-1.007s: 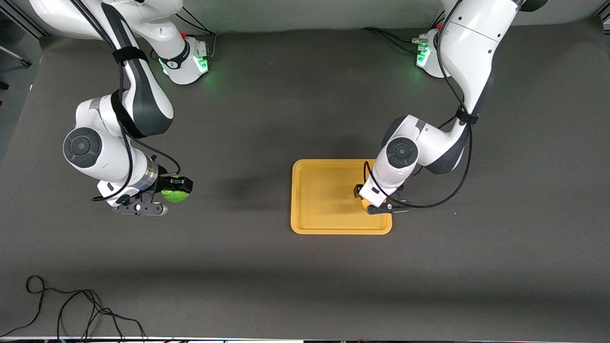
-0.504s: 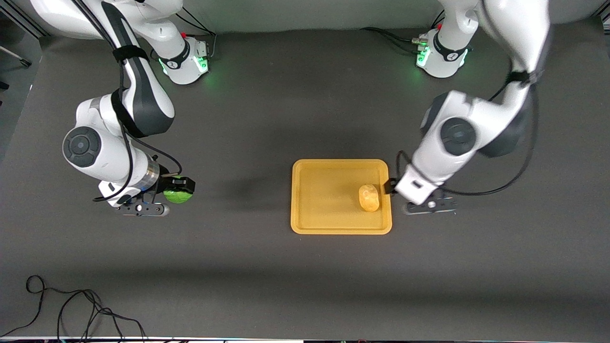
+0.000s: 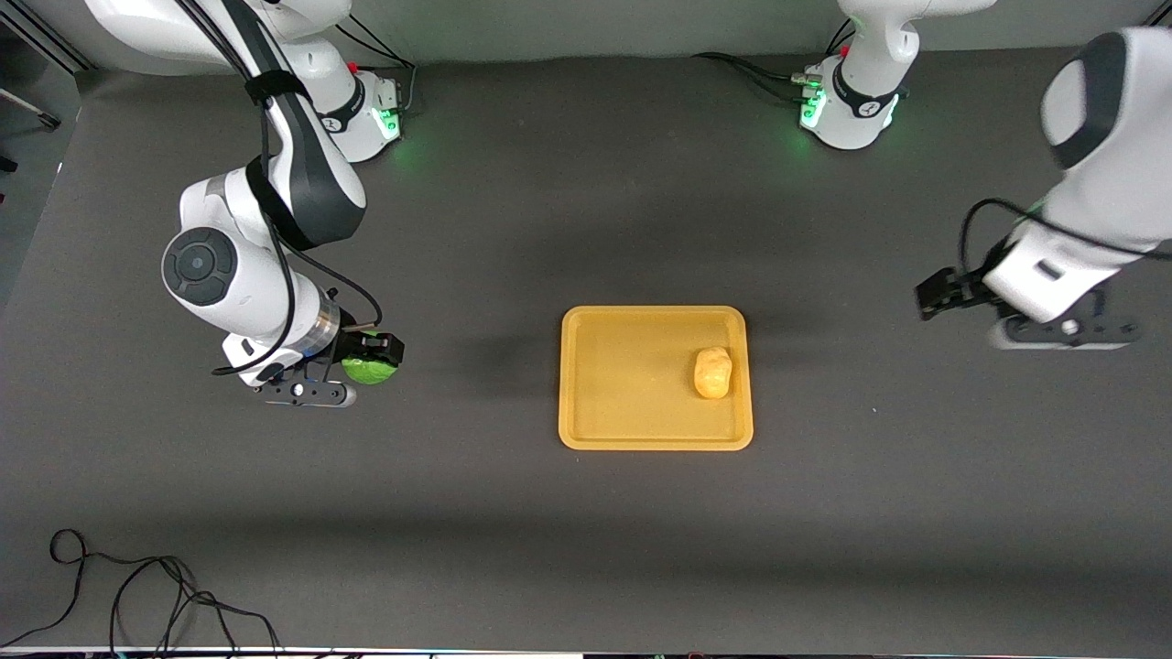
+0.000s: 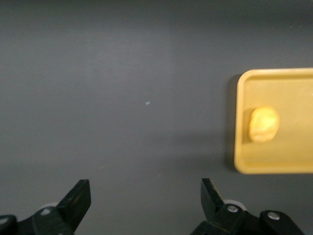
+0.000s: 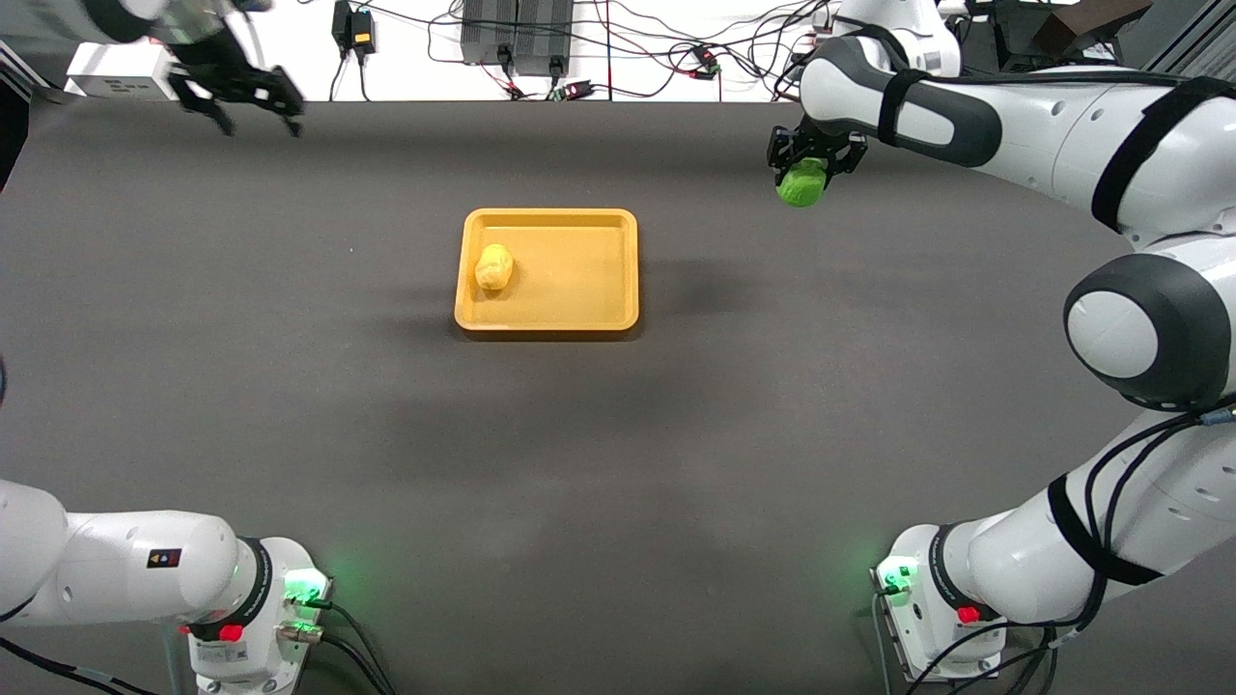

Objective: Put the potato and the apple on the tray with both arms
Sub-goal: 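Carry the apple with the right gripper over the tray while the left gripper withdraws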

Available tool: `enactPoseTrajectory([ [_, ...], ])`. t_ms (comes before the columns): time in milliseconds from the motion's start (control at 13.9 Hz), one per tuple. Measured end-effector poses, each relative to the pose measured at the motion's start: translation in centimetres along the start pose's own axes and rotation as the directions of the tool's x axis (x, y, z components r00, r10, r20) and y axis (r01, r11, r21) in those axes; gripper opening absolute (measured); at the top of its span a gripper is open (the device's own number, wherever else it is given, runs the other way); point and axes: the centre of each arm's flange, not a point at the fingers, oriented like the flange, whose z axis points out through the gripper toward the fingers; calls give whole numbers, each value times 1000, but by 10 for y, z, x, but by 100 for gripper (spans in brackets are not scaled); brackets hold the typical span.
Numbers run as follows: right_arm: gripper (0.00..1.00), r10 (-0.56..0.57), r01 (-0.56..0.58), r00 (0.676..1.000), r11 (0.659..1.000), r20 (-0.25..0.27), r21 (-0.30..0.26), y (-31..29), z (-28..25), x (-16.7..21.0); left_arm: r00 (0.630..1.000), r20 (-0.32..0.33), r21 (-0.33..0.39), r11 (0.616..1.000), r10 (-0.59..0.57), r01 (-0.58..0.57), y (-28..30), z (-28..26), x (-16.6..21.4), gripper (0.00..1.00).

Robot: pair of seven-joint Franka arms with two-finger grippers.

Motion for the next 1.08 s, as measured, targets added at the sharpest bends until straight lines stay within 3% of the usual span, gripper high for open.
enactPoseTrajectory([
  [216, 75, -2, 2, 1000, 1000, -1, 0, -18, 0, -7, 1000, 4, 6, 1000, 12, -12, -39, -21, -16, 100],
  [504, 75, 28, -28, 1000, 999, -13, 36, -68, -5, -17, 1000, -21, 13, 1000, 6, -5, -42, -38, -26, 100],
  [791, 75, 143, -140, 989, 987, -39, 78, -185, 4, -35, 1000, -25, 17, 1000, 5, -4, -41, -51, -35, 100],
  [1079, 75, 207, -201, 977, 974, -48, 108, -279, 76, -47, 999, -31, 21, 1000, 6, -6, -40, -55, -38, 100],
])
